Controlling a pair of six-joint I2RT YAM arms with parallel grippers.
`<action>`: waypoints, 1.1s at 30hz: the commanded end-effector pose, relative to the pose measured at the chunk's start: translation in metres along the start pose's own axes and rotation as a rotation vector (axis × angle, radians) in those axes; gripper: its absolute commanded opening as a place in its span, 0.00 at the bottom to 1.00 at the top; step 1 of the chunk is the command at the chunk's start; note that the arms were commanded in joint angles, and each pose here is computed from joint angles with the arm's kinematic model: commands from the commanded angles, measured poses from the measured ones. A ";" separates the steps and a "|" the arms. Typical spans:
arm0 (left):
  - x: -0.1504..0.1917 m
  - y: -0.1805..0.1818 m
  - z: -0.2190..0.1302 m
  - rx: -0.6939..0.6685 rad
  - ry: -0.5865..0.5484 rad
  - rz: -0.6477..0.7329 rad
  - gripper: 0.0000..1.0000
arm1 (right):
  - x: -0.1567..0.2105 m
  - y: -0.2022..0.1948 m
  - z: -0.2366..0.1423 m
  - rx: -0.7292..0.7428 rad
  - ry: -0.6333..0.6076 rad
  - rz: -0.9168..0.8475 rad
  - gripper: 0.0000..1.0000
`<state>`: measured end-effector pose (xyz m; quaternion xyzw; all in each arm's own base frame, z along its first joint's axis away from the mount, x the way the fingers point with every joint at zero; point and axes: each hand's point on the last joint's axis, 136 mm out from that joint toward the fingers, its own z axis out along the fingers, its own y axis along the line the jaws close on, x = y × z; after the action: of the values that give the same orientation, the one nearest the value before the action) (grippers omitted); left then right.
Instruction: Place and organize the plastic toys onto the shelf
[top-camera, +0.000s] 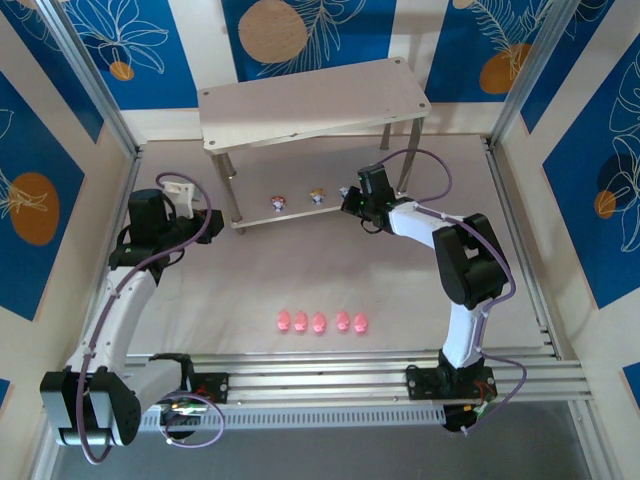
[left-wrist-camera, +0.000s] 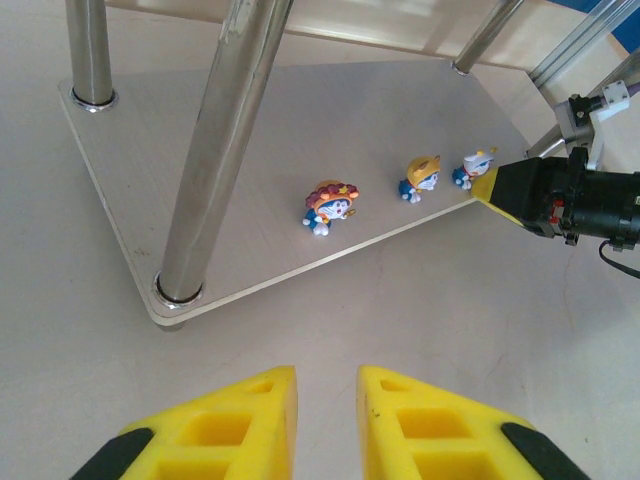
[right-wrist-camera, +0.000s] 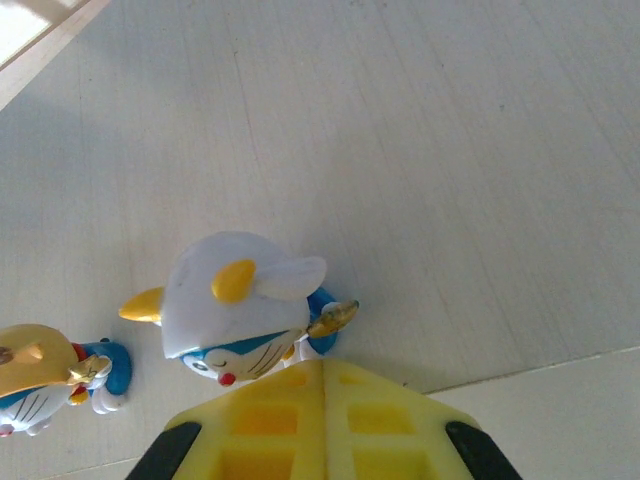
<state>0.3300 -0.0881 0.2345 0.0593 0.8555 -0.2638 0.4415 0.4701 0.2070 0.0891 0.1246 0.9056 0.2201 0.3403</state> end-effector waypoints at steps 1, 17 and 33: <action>-0.002 0.001 -0.003 0.010 -0.015 0.011 0.24 | -0.008 -0.003 -0.003 0.015 -0.030 -0.002 0.07; -0.002 0.001 -0.004 0.009 -0.016 0.013 0.24 | -0.014 -0.009 -0.019 0.025 -0.065 -0.002 0.07; -0.008 0.005 -0.011 -0.033 -0.060 -0.003 0.43 | -0.051 -0.054 -0.137 0.196 -0.256 -0.080 0.49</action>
<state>0.3274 -0.0854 0.2408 0.0568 0.8508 -0.2586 0.4540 0.4225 0.1299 0.1868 0.1393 0.8700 0.1566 0.4464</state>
